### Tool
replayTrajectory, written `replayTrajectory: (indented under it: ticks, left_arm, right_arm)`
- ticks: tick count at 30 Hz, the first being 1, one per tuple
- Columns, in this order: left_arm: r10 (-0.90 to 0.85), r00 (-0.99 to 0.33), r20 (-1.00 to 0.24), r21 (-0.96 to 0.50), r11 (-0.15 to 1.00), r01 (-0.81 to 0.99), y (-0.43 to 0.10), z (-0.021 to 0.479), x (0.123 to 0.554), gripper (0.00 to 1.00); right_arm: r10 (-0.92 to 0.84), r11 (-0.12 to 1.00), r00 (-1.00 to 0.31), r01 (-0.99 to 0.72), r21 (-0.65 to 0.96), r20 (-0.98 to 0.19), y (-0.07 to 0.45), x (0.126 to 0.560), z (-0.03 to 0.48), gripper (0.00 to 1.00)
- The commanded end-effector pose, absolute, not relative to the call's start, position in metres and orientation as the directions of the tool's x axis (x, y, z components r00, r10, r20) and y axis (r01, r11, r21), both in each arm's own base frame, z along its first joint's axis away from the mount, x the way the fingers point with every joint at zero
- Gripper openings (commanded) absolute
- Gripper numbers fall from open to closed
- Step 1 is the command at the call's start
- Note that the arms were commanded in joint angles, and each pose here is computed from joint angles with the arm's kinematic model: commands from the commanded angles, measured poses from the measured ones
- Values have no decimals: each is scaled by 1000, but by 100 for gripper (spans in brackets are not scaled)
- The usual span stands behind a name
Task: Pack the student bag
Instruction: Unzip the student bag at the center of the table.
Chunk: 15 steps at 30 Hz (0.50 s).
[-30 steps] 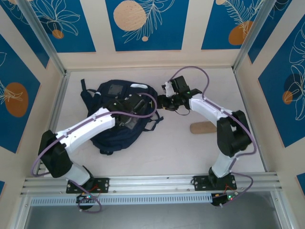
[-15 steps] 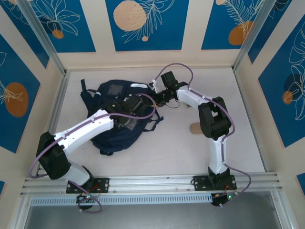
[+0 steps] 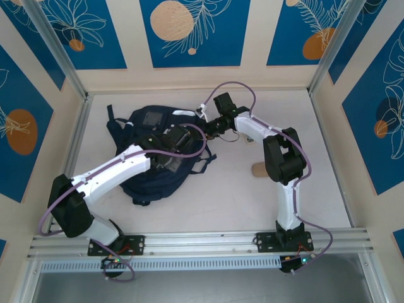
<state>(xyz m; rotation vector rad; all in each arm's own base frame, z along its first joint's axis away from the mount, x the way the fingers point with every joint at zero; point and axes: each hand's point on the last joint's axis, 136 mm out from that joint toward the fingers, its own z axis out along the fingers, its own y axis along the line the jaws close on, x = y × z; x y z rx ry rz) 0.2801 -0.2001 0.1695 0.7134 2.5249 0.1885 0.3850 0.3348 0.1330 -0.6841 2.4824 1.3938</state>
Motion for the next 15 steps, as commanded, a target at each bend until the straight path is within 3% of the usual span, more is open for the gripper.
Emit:
replayTrajectory:
  ticks: [1, 8, 15]
  left_arm:
    - [462, -711, -530, 220, 885, 411, -209, 189, 291, 0]
    - [454, -715, -532, 209, 888, 409, -211, 189, 292, 0]
    - [455, -714, -532, 208, 888, 411, -212, 189, 292, 0]
  right_arm:
    - [-283, 423, -878, -475, 772, -385, 341, 390, 131, 45]
    - [-272, 456, -891, -452, 767, -363, 348, 393, 120, 36]
    - [-298, 534, -868, -497, 684, -398, 339, 396, 108, 42]
